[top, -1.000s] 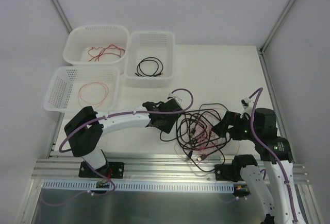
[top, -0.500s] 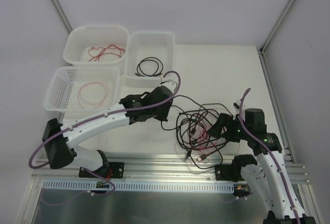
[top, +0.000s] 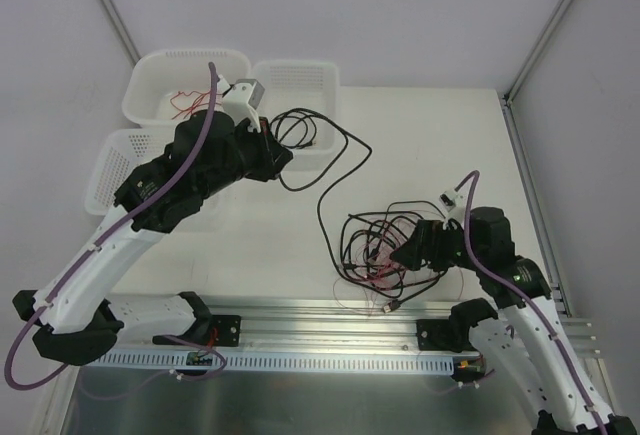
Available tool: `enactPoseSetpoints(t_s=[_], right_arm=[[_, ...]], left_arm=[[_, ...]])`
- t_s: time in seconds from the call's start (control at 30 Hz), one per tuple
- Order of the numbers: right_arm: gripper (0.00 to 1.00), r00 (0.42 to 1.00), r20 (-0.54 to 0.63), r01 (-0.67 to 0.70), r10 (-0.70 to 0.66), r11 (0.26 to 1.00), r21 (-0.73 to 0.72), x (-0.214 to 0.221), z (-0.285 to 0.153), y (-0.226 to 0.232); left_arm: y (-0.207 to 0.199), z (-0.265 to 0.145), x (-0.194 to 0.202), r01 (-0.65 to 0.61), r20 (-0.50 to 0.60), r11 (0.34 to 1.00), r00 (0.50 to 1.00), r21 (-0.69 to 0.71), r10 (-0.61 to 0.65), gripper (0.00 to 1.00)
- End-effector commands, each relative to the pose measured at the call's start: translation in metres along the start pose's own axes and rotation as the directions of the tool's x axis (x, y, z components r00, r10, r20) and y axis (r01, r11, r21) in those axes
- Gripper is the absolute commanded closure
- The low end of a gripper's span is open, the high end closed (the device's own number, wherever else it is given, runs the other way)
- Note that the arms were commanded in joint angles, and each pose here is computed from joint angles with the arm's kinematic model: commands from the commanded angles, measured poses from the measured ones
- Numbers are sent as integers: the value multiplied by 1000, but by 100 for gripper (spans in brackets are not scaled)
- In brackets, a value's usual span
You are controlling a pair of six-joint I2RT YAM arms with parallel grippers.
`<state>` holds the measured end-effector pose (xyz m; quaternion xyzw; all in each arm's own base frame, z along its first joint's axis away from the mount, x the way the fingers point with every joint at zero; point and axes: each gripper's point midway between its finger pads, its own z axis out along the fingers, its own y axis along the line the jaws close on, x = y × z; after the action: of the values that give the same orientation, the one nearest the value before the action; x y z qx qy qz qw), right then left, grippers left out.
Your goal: Untangle the cables
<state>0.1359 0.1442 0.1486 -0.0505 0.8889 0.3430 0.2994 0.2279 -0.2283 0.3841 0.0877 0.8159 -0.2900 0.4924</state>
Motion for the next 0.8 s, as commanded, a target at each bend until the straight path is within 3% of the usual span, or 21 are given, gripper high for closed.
enactPoseSetpoints(t_s=[0.0,0.1,0.37,0.43,0.63,0.77], right_arm=[[5,976,149,182,-161,973,-144,-34,-26,48],[5,943,170,322,-285,912,-254,-29,-37,73],[5,908,65,397,-414,801,-449,4,-27,111],[5,871,45,449,-489,757,-475,19,-21,117],[9,835,-31,495,-549,776,-391,39,11,102],[20,817,-120,489,-563,789,-373,58,26,87]], left_arm=[[-1,-2,-12,5,0,1000,1000,-1,-5,100],[-4,1,-14,8,-5,1000,1000,6,-7,100],[6,13,-13,5,-16,999,1000,-50,-5,100],[9,17,-14,4,-18,998,1000,-67,-5,100],[15,19,-16,7,-14,996,1000,-91,-8,100],[20,18,-19,8,-5,994,1000,-106,-9,100]])
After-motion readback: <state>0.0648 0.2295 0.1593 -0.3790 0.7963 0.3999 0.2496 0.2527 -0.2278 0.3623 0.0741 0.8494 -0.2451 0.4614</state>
